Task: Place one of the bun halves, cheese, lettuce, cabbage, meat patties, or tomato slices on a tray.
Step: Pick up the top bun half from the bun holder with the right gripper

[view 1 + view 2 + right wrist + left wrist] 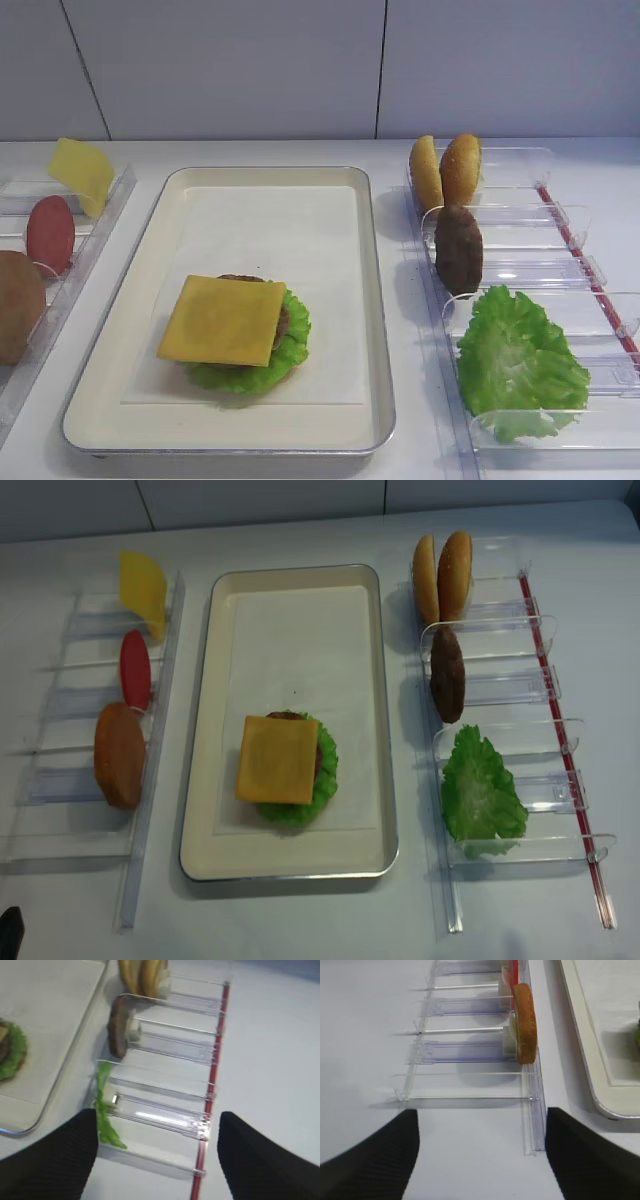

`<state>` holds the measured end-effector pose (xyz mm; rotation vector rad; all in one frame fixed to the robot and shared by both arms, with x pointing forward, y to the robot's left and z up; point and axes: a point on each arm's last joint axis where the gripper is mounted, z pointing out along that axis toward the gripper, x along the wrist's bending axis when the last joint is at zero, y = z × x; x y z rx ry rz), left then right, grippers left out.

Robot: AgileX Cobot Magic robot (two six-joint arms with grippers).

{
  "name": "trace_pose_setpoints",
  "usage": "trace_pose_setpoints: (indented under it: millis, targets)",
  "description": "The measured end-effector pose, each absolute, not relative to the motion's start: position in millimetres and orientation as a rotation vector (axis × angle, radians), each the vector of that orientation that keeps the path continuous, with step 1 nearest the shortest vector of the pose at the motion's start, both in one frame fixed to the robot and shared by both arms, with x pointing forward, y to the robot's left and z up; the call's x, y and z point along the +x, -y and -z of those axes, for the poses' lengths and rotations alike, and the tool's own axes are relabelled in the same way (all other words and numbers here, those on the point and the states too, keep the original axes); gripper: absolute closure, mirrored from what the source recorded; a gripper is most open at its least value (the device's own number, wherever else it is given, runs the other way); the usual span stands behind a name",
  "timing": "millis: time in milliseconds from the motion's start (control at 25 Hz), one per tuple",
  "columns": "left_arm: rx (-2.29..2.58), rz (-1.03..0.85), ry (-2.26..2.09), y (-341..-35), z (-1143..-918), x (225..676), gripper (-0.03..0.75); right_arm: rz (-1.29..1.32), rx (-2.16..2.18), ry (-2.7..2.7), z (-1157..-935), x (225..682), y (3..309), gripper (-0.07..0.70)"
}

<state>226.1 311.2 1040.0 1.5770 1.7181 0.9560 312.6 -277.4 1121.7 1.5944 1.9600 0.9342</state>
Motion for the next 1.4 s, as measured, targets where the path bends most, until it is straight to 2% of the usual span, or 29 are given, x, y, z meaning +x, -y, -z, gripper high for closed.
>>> trace_pose_setpoints:
  millis: [440,680,880,1120,1400]
  targets:
    - [1.577,-0.956,-1.718,-311.2,-1040.0,226.1,0.206,-1.182,1.532,-2.346,-1139.3,427.8,236.5,0.113]
    - [1.575,-0.957,-1.721,-311.1,-1040.0,226.1,0.206,-1.100,1.461,-2.456,-1145.1,482.2,211.3,0.113]
    - [1.575,-0.957,-1.721,-311.1,-1040.0,226.1,0.206,-0.869,1.495,-2.478,-1135.6,524.9,181.6,0.113]
    - [1.575,-0.957,-1.721,-311.1,-1040.0,226.1,0.206,-0.757,1.647,-2.397,-1125.2,570.4,161.4,0.113]
    - [1.575,-0.957,-1.721,-311.1,-1040.0,226.1,0.206,-0.655,1.913,-2.289,-1088.8,611.1,150.4,0.113]
